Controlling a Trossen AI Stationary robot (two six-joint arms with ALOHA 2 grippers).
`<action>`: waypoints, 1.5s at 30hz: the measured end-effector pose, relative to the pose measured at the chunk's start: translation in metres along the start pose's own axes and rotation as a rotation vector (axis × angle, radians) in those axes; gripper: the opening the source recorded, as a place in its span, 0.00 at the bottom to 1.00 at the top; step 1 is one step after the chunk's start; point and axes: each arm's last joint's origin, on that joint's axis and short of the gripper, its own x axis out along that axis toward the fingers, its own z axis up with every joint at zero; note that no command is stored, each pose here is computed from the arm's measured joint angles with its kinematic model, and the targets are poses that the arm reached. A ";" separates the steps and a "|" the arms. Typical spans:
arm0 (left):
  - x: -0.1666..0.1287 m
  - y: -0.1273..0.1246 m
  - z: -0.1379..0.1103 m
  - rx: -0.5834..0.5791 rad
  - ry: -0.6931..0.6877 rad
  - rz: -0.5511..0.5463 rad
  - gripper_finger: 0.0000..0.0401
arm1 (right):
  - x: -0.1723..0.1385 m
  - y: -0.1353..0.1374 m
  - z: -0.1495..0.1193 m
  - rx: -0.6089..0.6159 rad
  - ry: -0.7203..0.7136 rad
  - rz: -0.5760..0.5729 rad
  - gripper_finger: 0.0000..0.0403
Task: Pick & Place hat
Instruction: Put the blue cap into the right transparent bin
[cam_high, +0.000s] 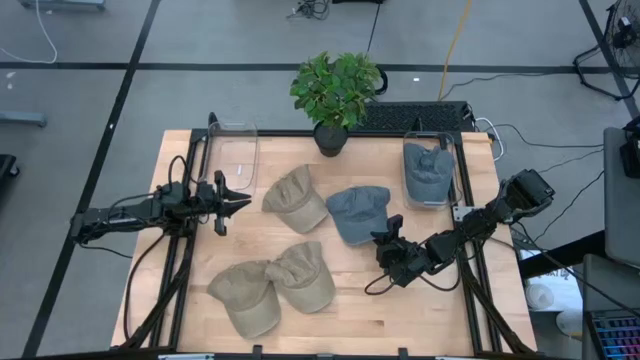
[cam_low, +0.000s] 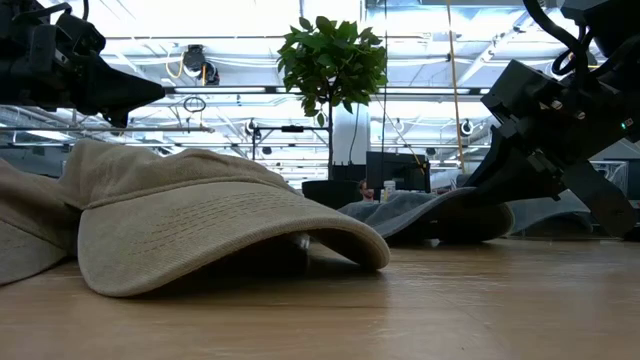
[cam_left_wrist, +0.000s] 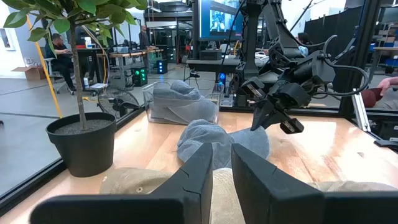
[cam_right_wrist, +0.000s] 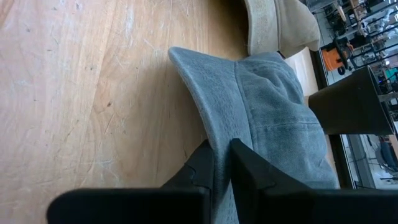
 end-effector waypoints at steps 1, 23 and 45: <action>0.000 0.000 0.000 0.000 0.000 0.000 0.17 | 0.000 0.000 0.000 0.000 0.000 0.000 0.04; 0.000 0.000 0.000 0.000 0.000 0.000 0.17 | -0.008 -0.009 0.017 -0.093 0.034 -0.042 0.04; 0.000 0.000 0.000 0.000 -0.001 0.000 0.17 | -0.044 -0.050 0.028 -0.135 -0.025 -0.083 0.00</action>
